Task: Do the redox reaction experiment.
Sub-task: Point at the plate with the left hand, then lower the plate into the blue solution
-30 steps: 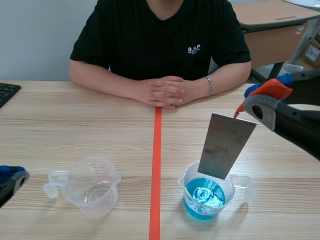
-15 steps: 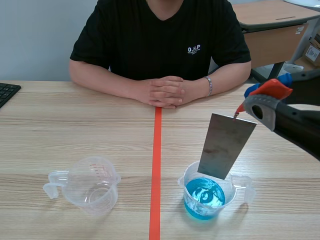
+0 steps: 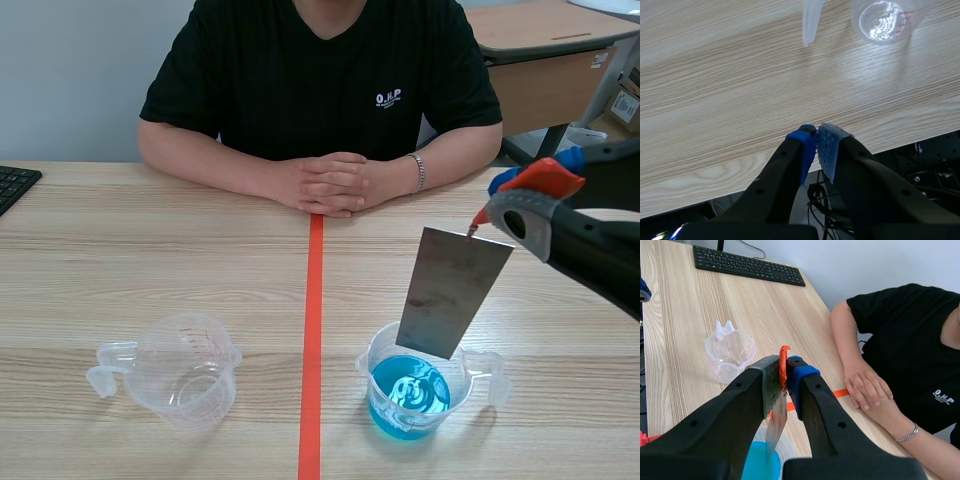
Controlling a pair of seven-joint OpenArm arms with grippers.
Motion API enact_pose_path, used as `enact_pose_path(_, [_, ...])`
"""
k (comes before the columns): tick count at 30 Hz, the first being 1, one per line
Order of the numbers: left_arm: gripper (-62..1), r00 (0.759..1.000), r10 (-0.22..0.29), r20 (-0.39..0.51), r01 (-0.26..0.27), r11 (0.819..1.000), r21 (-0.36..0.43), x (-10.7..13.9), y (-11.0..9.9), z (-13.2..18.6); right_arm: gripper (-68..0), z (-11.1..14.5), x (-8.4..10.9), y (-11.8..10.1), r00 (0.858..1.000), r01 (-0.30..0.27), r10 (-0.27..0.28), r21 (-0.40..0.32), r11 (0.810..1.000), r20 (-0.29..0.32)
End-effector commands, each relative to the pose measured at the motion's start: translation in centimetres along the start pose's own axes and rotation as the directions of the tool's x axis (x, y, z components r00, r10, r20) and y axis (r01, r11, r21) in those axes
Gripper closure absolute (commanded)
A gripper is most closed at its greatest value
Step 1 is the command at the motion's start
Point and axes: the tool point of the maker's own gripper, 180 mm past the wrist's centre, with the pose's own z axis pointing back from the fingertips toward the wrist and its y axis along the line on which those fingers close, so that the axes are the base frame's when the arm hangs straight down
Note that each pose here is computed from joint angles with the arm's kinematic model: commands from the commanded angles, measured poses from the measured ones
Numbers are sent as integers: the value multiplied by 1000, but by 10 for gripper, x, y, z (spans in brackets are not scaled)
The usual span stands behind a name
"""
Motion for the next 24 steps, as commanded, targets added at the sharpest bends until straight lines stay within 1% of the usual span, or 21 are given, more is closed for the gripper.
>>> enact_pose_path(1, [-57,1000,7,27,-7,1000,-2,8,-2,-1,-15,-1,4,-1,1000,3,-3,1,1000,31])
enact_pose_path(3, [-57,1000,7,12,-7,1000,-2,5,-2,-1,-15,-2,0,-1,1000,6,-6,3,1000,25])
enact_pose_path(9, [-57,1000,8,-19,-8,1000,-5,0,-2,-1,-15,-5,-15,-4,999,44,-44,-4,999,27])
enact_pose_path(17, [-57,1000,8,-26,-8,1000,-5,-2,-3,-1,-15,-13,-38,-2,998,70,-70,10,997,6])
enact_pose_path(22, [-57,1000,8,-25,-8,1000,-6,-1,-3,-1,-15,-19,-54,-2,994,108,-108,15,994,4])
enact_pose_path(24, [-57,1000,8,-25,-8,1000,-6,-1,-3,-1,-15,-21,-61,0,993,117,-117,23,993,-5])
